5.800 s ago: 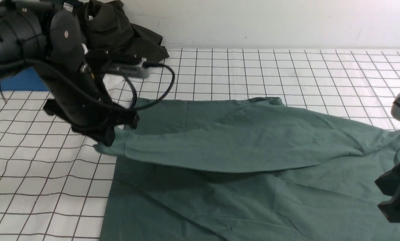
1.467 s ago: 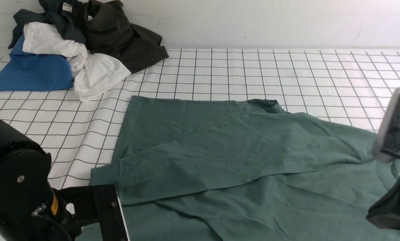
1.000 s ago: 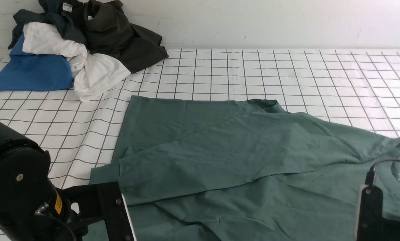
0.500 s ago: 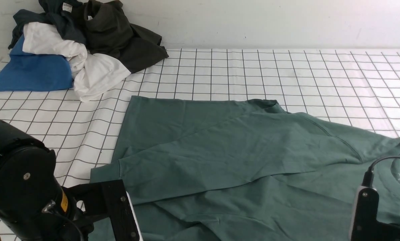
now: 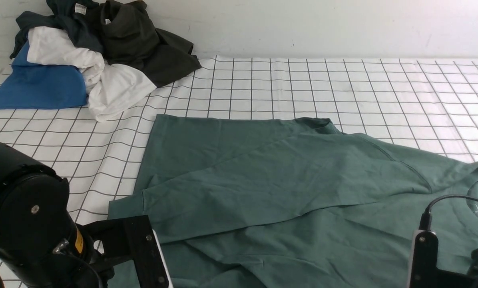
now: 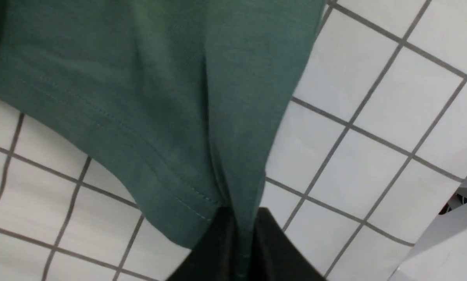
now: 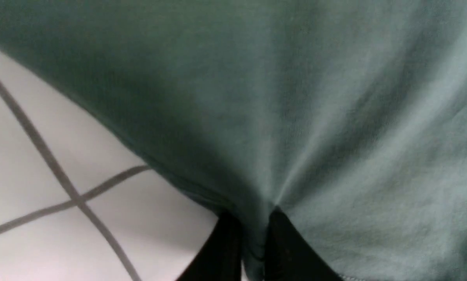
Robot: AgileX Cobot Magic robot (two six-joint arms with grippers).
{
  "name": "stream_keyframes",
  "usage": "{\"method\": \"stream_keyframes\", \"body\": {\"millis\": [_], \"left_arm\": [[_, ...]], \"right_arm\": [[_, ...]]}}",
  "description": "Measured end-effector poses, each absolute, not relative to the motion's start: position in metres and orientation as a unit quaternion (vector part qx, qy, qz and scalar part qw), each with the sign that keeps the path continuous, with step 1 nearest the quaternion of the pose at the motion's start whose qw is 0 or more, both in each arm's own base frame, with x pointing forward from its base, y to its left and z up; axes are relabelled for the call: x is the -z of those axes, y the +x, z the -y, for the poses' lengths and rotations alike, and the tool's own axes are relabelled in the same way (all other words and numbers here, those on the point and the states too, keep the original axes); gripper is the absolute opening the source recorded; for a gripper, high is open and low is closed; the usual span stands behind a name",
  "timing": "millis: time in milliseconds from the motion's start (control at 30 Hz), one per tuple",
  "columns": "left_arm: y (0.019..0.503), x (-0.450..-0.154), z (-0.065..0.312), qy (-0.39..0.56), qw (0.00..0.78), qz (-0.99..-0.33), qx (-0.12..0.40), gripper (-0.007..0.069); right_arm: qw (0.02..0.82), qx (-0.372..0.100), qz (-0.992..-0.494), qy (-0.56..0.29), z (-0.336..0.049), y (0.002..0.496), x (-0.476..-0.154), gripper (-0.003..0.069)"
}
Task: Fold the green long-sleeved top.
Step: Use both arms simultaneously to clamp the lower edge of the clothing fabric, then use both arms to drag the lower edge of the fabric forward and fold it over the upper edge
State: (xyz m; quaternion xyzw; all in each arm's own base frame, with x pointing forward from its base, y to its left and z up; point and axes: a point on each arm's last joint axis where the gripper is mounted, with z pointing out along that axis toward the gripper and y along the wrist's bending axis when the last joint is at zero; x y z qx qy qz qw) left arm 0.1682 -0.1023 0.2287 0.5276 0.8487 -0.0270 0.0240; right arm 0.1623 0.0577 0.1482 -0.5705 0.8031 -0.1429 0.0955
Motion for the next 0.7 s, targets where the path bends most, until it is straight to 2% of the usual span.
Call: {"method": "stream_keyframes", "body": {"millis": [33,133,300,500,700], "left_arm": [[0.168,-0.229,0.102,0.528,0.024,-0.849,0.026,0.0015],[0.168,-0.229,0.101,0.529,0.025,-0.848,0.023,0.0015],[0.177,-0.246,0.100,0.534,0.055,-0.844,-0.008,0.0015],[0.213,-0.278,0.102,0.525,0.122,-0.841,-0.054,0.0016],[0.266,-0.292,0.095,0.480,0.142,-0.864,-0.063,0.0017]], "right_arm": [[0.093,0.146,-0.806,-0.567,-0.058,0.164,-0.151,0.0017],[0.095,0.150,-0.812,-0.556,-0.059,0.167,-0.161,0.0010],[0.095,0.153,-0.812,-0.554,-0.064,0.182,-0.200,0.0010],[0.132,0.112,-0.844,-0.507,-0.055,0.212,-0.241,0.0010],[0.167,0.074,-0.881,-0.435,-0.039,0.252,-0.268,0.0009]]}}
